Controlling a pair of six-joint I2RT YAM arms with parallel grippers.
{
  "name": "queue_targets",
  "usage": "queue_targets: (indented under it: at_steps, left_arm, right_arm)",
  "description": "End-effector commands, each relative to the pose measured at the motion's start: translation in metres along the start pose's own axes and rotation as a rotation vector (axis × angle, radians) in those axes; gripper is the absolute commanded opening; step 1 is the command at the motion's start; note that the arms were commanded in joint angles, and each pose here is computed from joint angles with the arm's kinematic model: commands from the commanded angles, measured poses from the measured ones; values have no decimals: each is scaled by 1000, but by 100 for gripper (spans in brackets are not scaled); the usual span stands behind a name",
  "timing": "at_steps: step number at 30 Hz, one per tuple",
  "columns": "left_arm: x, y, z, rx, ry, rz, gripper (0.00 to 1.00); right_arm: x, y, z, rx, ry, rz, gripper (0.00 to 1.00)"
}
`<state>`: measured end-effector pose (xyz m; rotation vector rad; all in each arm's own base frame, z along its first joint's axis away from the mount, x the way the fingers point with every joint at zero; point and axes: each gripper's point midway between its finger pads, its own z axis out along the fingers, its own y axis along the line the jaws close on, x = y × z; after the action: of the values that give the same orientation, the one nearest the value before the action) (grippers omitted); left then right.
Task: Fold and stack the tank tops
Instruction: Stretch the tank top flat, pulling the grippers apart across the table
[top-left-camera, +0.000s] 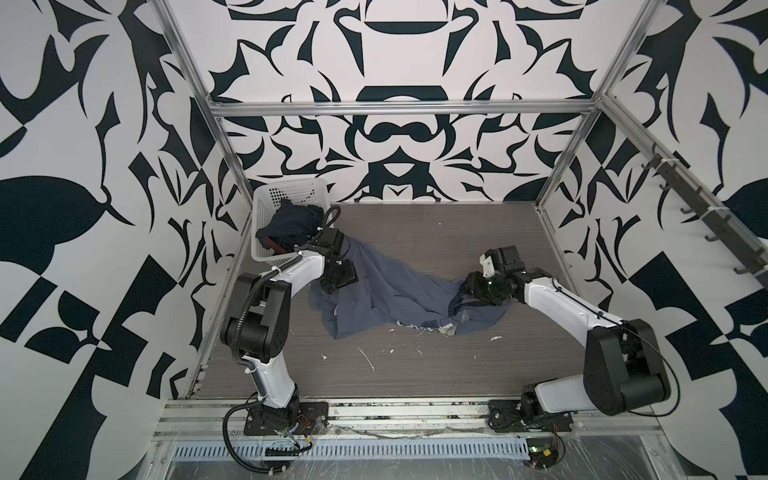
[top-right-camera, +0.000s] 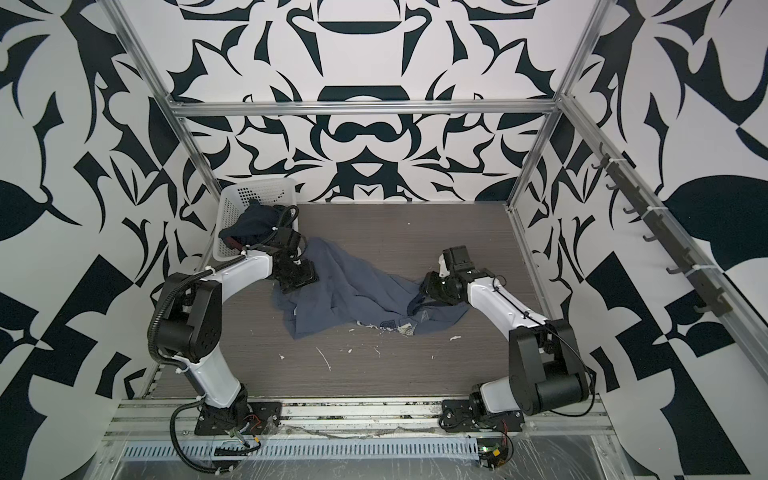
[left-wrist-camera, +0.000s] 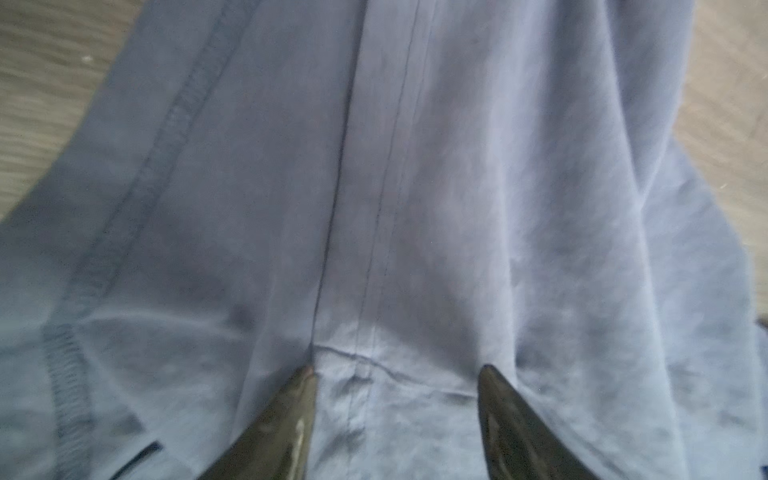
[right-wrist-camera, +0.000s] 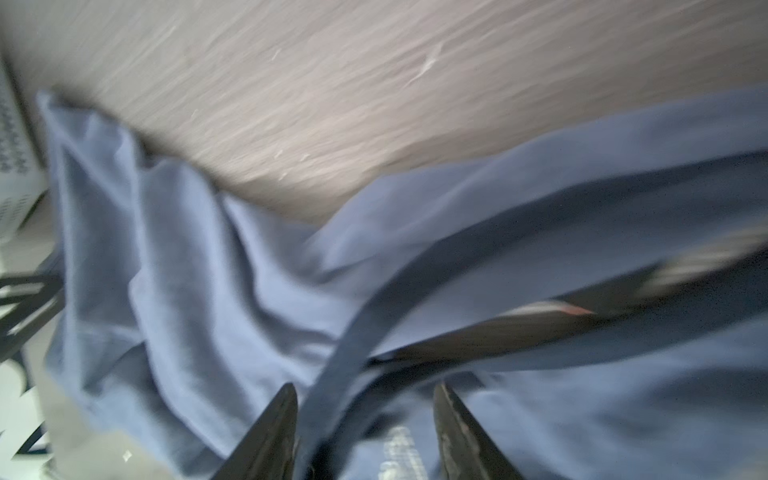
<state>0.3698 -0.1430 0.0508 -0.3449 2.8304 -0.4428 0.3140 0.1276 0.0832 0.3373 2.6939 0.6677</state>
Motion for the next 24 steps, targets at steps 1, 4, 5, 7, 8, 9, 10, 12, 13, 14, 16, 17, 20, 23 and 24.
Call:
queue_targets:
  at_steps: [1,4,5,7,8,9,10,12,13,14,16,17,20,23,24]
  left_arm:
    - [1,3,8,13,13,-18,62]
    - [1,3,6,14,9,-17,62]
    - [0,4,6,13,8,-18,62]
    - [1,4,7,13,9,-18,63]
    - [1,3,7,15,9,-18,63]
    - [1,3,7,17,9,-19,64]
    - [1,3,7,19,10,-22,64]
    - [1,3,7,21,7,-23,64]
    - [1,3,7,22,5,-24,64]
    - [1,3,6,24,3,-24,64]
    - [2,2,4,31,-4,-24,64]
    - [2,1,2,40,-10,-23,64]
    - [2,-4,-7,76,-40,-18,65]
    - [0,-10,-18,114,-68,-11,67]
    - [1,-12,-20,121,-71,-11,68]
  right_arm:
    - [16,24,5,-68,48,9,55]
    - [36,31,8,-53,89,-25,56]
    - [41,30,9,-40,99,-28,56]
    - [47,30,11,-40,109,-28,56]
    - [50,32,12,-49,114,-26,56]
    - [52,35,12,-61,117,-29,55]
    - [54,38,12,-71,122,-36,54]
    - [58,45,12,-79,131,-54,49]
    - [58,47,12,-83,132,-59,46]
    - [59,49,11,-84,134,-63,42]
    - [56,50,7,-84,121,-75,28]
    - [53,50,2,-73,105,-89,23]
    - [37,52,-19,-40,24,-138,11]
    - [17,44,-47,-8,-64,-175,6]
    - [9,36,-55,-11,-88,-156,6]
